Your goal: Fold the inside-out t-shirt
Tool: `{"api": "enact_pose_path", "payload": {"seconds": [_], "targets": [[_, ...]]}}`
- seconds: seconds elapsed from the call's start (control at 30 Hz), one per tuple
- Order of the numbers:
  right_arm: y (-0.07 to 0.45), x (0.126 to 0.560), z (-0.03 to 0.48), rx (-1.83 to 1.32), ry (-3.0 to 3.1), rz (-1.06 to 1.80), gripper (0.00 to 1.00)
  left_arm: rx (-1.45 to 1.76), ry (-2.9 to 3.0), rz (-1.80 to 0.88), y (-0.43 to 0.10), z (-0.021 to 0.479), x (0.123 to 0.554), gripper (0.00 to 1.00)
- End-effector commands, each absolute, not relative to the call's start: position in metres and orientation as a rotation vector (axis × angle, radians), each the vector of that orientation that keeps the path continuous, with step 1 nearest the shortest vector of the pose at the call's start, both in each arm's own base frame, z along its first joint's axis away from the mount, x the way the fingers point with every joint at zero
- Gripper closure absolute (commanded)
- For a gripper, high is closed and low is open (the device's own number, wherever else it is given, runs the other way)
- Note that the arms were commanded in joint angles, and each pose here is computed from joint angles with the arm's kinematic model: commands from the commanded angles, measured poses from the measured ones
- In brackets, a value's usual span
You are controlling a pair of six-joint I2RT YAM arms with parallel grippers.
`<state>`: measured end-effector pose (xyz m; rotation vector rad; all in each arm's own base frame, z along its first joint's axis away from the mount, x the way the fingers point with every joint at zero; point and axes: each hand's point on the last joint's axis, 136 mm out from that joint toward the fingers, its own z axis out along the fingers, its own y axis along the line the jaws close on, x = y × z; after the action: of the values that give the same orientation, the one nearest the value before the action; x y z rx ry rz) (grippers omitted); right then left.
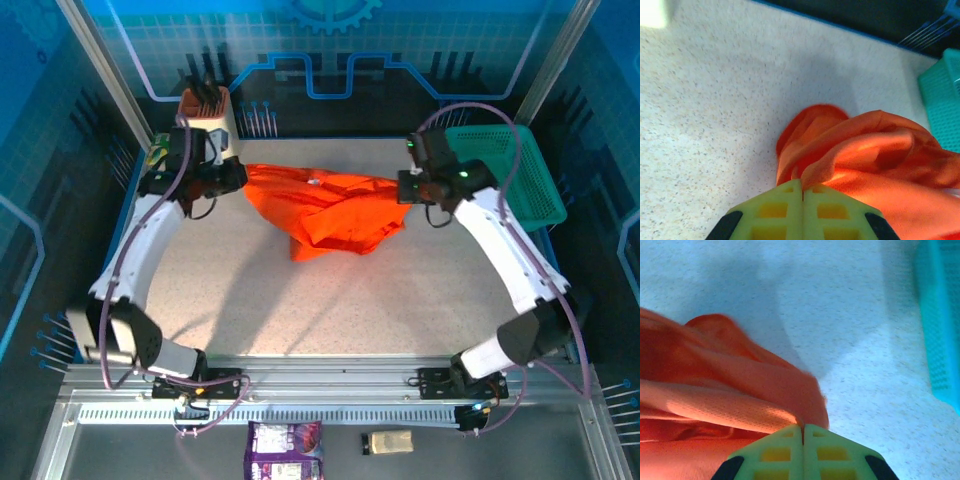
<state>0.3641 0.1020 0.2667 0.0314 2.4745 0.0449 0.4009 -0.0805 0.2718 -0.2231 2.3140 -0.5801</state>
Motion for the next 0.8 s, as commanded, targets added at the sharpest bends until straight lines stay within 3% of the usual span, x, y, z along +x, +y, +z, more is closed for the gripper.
{"api": "enact_pose_path", "payload": {"seconds": [0.0, 0.13, 0.2, 0.27, 0.4, 0.63, 0.77], "targets": [[0.073, 0.346, 0.192, 0.077, 2.677, -0.01, 1.0, -0.275, 2.505, -0.612, -0.082, 0.205, 0.365, 1.0], [0.05, 0.335, 0.146, 0.161, 2.76, -0.102, 1.0, -0.376, 2.646, -0.663, -0.086, 0.128, 0.335, 1.0], [0.046, 0.33, 0.141, 0.165, 2.78, -0.161, 0.86, -0.426, 2.714, -0.674, -0.089, 0.096, 0.32, 0.98], [0.049, 0.329, 0.149, 0.144, 2.76, -0.192, 0.75, -0.43, 2.737, -0.671, -0.091, 0.088, 0.312, 0.87], [0.076, 0.327, 0.173, 0.057, 2.71, -0.146, 0.68, -0.345, 2.675, -0.632, -0.093, 0.117, 0.32, 0.67], [0.189, 0.317, 0.166, -0.266, 2.743, 0.14, 0.61, -0.049, 2.657, -0.671, -0.159, 0.164, 0.339, 0.6], [0.188, 0.319, 0.146, -0.204, 2.798, 0.064, 0.6, 0.175, 2.671, -0.692, -0.227, 0.167, 0.342, 0.57]]}}
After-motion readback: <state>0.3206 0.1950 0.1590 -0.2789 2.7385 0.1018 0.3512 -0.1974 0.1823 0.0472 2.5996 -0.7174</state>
